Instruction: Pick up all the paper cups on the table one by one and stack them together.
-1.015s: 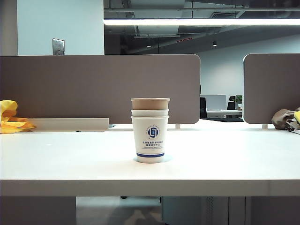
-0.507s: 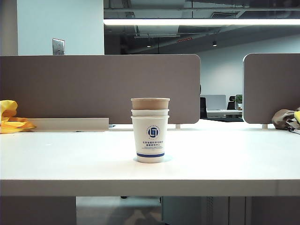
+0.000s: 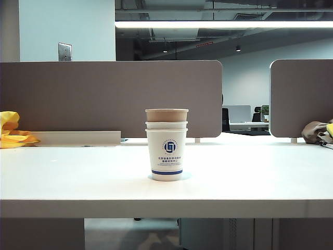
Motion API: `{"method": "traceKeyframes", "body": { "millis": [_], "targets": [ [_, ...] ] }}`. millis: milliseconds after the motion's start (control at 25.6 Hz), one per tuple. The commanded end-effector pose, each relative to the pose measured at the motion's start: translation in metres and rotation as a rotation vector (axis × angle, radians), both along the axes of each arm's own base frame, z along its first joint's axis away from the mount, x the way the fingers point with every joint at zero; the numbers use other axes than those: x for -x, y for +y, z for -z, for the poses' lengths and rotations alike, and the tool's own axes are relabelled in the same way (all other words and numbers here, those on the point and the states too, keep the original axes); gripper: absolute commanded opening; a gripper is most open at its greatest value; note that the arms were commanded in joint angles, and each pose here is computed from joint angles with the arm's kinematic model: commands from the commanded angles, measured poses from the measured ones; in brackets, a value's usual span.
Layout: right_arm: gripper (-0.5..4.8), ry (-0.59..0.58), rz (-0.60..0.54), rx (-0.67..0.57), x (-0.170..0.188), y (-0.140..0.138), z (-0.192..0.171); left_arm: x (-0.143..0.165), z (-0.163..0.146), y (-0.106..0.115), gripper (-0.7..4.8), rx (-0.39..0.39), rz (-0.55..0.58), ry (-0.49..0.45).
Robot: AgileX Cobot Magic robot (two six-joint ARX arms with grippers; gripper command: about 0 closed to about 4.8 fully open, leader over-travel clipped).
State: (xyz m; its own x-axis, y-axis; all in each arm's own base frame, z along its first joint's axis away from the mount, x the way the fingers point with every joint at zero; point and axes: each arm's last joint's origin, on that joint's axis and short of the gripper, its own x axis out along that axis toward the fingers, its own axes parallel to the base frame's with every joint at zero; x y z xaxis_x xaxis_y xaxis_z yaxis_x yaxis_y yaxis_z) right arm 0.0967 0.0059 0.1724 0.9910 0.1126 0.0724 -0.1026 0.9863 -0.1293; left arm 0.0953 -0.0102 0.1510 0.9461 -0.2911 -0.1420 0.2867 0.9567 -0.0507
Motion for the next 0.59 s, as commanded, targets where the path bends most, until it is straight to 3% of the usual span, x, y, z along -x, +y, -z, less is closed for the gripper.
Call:
{"method": "traceKeyframes", "body": {
  "millis": [39, 312, 586],
  "targets": [
    [-0.01, 0.036, -0.007, -0.03, -0.001, 0.0, 0.005, -0.001, -0.004, 0.001, -0.05, -0.044, -0.043, -0.053],
    [-0.01, 0.056, -0.016, -0.122, -0.001, 0.0, 0.006, -0.002, -0.01, 0.011, -0.05, -0.079, -0.359, -0.107],
    [-0.01, 0.051, 0.01, -0.118, -0.001, 0.0, 0.005, -0.002, -0.01, 0.012, -0.05, -0.084, -0.416, -0.106]
  ]
}}
